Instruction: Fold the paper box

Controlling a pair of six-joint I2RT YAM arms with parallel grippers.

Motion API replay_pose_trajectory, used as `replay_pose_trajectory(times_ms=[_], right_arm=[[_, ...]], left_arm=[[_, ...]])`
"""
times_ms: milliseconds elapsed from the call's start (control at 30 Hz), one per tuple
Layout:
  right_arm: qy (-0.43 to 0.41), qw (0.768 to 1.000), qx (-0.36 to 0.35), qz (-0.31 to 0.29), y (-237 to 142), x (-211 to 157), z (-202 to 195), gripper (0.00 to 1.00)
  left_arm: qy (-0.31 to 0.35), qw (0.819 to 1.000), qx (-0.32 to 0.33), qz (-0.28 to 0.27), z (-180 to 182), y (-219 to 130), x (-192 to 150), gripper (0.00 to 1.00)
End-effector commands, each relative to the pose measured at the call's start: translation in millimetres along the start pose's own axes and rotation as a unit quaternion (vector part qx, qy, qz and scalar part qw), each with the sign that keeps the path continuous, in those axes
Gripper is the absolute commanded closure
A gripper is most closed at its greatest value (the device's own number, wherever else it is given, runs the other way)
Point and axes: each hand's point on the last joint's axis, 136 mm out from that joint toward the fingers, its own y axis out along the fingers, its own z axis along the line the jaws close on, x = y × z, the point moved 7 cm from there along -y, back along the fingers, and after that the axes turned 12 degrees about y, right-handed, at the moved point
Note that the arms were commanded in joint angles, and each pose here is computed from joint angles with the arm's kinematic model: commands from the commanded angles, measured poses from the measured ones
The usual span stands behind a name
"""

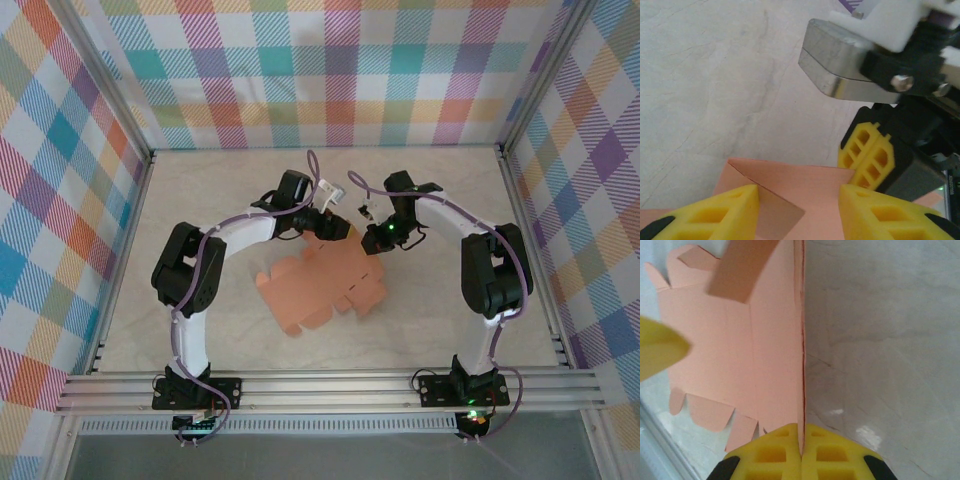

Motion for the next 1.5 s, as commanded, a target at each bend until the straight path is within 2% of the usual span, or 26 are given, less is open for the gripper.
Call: replay_pose_trajectory(times_ms=[0, 233, 300, 367, 467, 667, 867, 1167, 1467], right_arm=[[0.000, 0.999, -0.054, -0.003, -4.6, 4.2, -4.0, 1.00], [-0.021, 0.992, -0.112, -0.051, -26.8, 4.6, -4.9, 1.00], [-0.028, 0.990, -0.127, -0.056, -32.4, 4.0, -5.1, 1.00], [-0.032, 0.987, -0.145, -0.062, -37.7, 4.2, -6.4, 1.00], [-0.035, 0.981, -0.178, -0.074, -43.6, 5.6, -9.8, 1.00], [-0.070, 0.957, -0.265, -0.098, -51.3, 8.1, -13.8, 1.00], [-0.138, 0.915, -0.362, -0.112, -61.5, 9.9, -6.9, 1.00], [-0.246, 0.848, -0.452, -0.130, -45.9, 6.5, 18.5, 1.00], [-0.311, 0.750, -0.556, -0.178, -28.8, 0.3, 35.4, 1.00]], left_arm=[[0.006, 0.999, -0.002, -0.040, -8.3, -22.1, 21.1, 0.51], [0.004, 0.987, 0.126, -0.102, -16.7, -93.8, 29.7, 0.44], [-0.005, 0.980, 0.159, -0.119, -25.6, -114.7, 31.3, 0.27], [-0.026, 0.972, 0.192, -0.130, -34.8, -132.4, 33.4, 0.19], [-0.073, 0.960, 0.235, -0.133, -39.9, -149.5, 32.0, 0.17], [-0.105, 0.944, 0.292, -0.115, -26.0, -156.7, 4.5, 0.10], [-0.156, 0.939, 0.287, -0.104, 3.9, -152.8, -12.1, 0.03], [-0.209, 0.930, 0.290, -0.092, 33.1, -148.1, -35.7, 0.00], [-0.253, 0.914, 0.304, -0.094, 52.3, -145.4, -57.0, 0.00]])
